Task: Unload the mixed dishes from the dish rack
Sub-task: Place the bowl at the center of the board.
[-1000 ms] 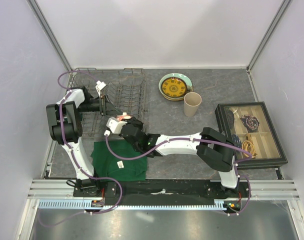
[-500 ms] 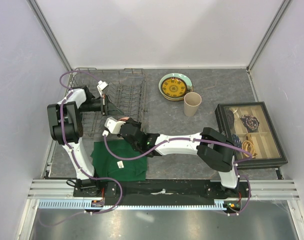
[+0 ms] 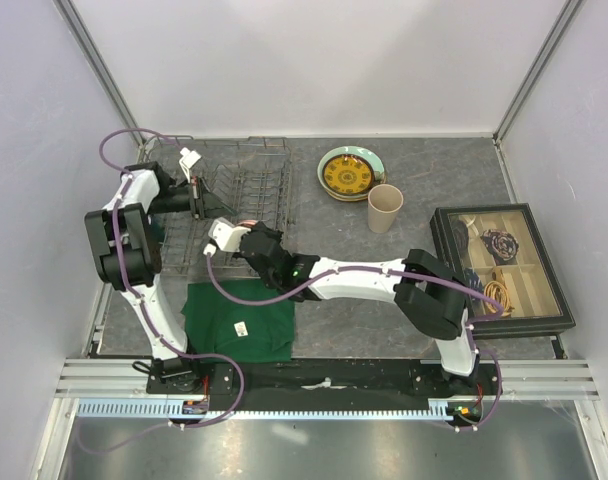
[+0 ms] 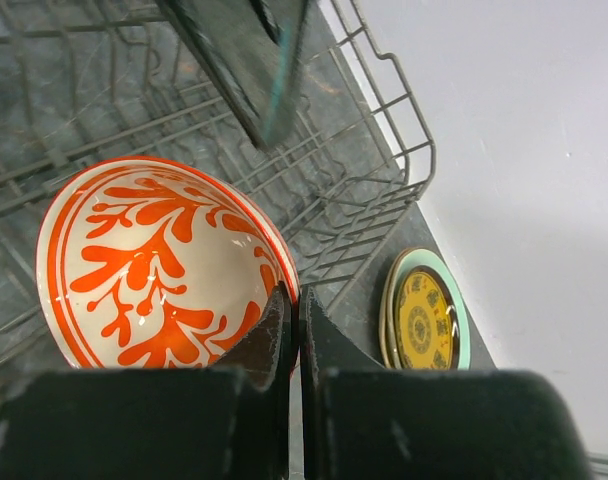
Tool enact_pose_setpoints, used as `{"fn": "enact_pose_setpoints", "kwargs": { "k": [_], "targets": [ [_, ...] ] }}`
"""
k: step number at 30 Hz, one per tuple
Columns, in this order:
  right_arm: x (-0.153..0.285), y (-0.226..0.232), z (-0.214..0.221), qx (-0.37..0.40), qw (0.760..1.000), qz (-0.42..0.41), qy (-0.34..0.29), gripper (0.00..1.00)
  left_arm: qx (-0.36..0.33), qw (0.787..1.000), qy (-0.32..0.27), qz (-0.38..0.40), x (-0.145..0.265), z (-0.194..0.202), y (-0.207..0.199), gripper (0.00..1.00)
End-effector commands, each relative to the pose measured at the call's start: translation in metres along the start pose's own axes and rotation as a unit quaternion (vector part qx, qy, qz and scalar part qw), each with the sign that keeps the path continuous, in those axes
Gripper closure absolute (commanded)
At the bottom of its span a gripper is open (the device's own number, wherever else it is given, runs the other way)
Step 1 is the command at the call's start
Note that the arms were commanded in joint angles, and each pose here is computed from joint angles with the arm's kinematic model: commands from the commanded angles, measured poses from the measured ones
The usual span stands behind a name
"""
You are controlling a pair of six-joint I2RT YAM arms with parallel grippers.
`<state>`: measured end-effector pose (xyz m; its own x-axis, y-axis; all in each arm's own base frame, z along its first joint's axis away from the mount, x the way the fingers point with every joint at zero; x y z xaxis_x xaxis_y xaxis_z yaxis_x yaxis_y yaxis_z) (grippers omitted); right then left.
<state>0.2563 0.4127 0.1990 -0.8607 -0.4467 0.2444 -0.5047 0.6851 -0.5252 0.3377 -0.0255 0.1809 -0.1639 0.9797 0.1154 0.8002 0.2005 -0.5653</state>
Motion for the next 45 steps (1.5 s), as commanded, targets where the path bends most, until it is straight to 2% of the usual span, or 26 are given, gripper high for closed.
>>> {"fn": "enact_pose_setpoints", "kwargs": {
  "k": [1,5,11,16,21,24,26,27,29,30,32,33,36,45],
  "targets": [
    [-0.007,-0.020,-0.034,-0.034,0.998,0.027,-0.044,1.00,0.062,0.997,-0.049,-0.002,0.016,-0.021,-0.021,0.90],
    [-0.014,-0.024,-0.040,-0.040,0.998,0.028,-0.037,1.00,0.048,0.997,-0.064,-0.019,0.032,-0.037,-0.019,0.89],
    [-0.023,-0.050,-0.063,-0.095,0.995,0.021,-0.031,1.00,0.023,0.997,-0.065,-0.045,0.050,-0.057,-0.024,0.88],
    [-0.031,-0.083,-0.063,-0.154,0.988,0.000,0.009,1.00,0.016,0.997,-0.055,-0.052,0.052,-0.059,-0.029,0.89],
    [-0.035,-0.121,-0.067,-0.225,0.974,-0.015,0.024,1.00,0.010,0.997,-0.046,-0.058,0.053,-0.058,-0.033,0.94],
    [-0.035,-0.141,-0.063,-0.247,0.968,-0.022,0.037,1.00,0.004,0.997,-0.038,-0.062,0.054,-0.058,-0.036,0.93],
    [-0.032,-0.152,-0.060,-0.269,0.961,-0.026,0.049,1.00,-0.002,0.997,-0.031,-0.067,0.054,-0.058,-0.038,0.90],
    [-0.033,-0.161,-0.055,-0.280,0.958,-0.032,0.054,1.00,-0.006,0.997,-0.028,-0.069,0.055,-0.058,-0.038,0.83],
    [-0.030,-0.171,-0.051,-0.301,0.951,-0.036,0.067,1.00,-0.012,0.997,-0.017,-0.080,0.055,-0.056,-0.034,0.78],
    [-0.032,-0.181,-0.045,-0.308,0.948,-0.031,0.074,1.00,-0.022,0.996,-0.013,-0.088,0.057,-0.058,-0.038,0.73],
    [-0.028,-0.190,-0.039,-0.321,0.943,-0.034,0.083,1.00,-0.011,0.995,-0.001,-0.103,0.057,-0.053,-0.037,0.69],
    [-0.029,-0.199,-0.034,-0.323,0.942,-0.027,0.089,1.00,-0.041,0.992,0.002,-0.117,0.058,-0.058,-0.038,0.65],
    [-0.023,-0.215,-0.023,-0.332,0.938,-0.019,0.100,1.00,-0.045,0.989,0.016,-0.143,0.060,-0.057,-0.038,0.58],
    [-0.012,-0.239,0.014,-0.344,0.924,-0.023,0.163,1.00,-0.063,0.977,0.039,-0.200,0.065,-0.060,-0.043,0.51]
  ]
}}
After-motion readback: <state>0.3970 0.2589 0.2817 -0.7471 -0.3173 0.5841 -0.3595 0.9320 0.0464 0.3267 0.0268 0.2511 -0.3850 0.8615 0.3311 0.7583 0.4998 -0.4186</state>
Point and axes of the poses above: each gripper's point midway between its finger pads, its own x axis back along the fingers, its own y axis along the line the jaws close on, z = x × y, the point moved 8 cm from there along x, back along the fingers, and after that the axes turned 14 degrees about -x, right-handed, at the moved point
